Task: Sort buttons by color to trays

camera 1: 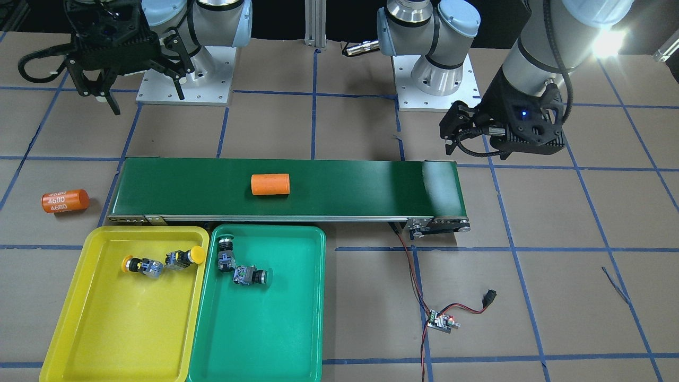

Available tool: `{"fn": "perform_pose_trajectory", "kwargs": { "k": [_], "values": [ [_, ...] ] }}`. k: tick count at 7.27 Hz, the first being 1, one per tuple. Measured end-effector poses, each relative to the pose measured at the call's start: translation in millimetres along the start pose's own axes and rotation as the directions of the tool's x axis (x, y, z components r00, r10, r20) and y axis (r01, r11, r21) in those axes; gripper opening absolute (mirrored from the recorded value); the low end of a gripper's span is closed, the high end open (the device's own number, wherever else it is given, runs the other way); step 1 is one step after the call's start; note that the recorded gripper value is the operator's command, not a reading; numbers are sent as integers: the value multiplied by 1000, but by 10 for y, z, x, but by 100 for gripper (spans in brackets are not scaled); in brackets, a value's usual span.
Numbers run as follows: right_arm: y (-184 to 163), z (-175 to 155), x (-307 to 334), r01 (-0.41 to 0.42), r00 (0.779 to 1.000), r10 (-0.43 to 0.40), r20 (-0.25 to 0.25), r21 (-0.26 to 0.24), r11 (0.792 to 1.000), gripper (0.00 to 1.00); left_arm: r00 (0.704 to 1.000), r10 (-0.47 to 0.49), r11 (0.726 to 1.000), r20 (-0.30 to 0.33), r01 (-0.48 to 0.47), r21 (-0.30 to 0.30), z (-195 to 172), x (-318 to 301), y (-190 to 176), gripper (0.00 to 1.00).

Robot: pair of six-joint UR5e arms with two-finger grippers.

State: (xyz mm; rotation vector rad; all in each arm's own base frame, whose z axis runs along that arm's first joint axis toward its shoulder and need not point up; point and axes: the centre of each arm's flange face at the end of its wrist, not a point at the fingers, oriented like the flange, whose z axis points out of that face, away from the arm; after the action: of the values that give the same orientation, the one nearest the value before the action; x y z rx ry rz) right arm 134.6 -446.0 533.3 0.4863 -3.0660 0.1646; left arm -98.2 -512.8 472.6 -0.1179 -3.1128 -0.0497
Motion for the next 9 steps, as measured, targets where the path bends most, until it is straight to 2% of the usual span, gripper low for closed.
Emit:
{"fn": "perform_pose_trajectory", "kwargs": {
  "k": [1,2,3,5,9],
  "values": [
    [42,-64,-13,-126,992,126,-2,13,992,100,1000,0,1000,0,0,0,0,-1,-2,100],
    [81,-112,-27,-228,974,228,-1,21,973,100,1000,0,1000,0,0,0,0,-1,-4,100],
    [101,-133,-40,-282,959,282,2,24,959,100,1000,0,1000,0,0,0,0,-1,-5,100],
    [108,-135,-48,-310,951,310,3,23,950,100,1000,0,1000,0,0,1,-4,1,-6,100],
    [106,-132,-47,-306,952,306,2,22,952,100,1000,0,1000,0,0,2,-10,0,-9,100]
  ]
}}
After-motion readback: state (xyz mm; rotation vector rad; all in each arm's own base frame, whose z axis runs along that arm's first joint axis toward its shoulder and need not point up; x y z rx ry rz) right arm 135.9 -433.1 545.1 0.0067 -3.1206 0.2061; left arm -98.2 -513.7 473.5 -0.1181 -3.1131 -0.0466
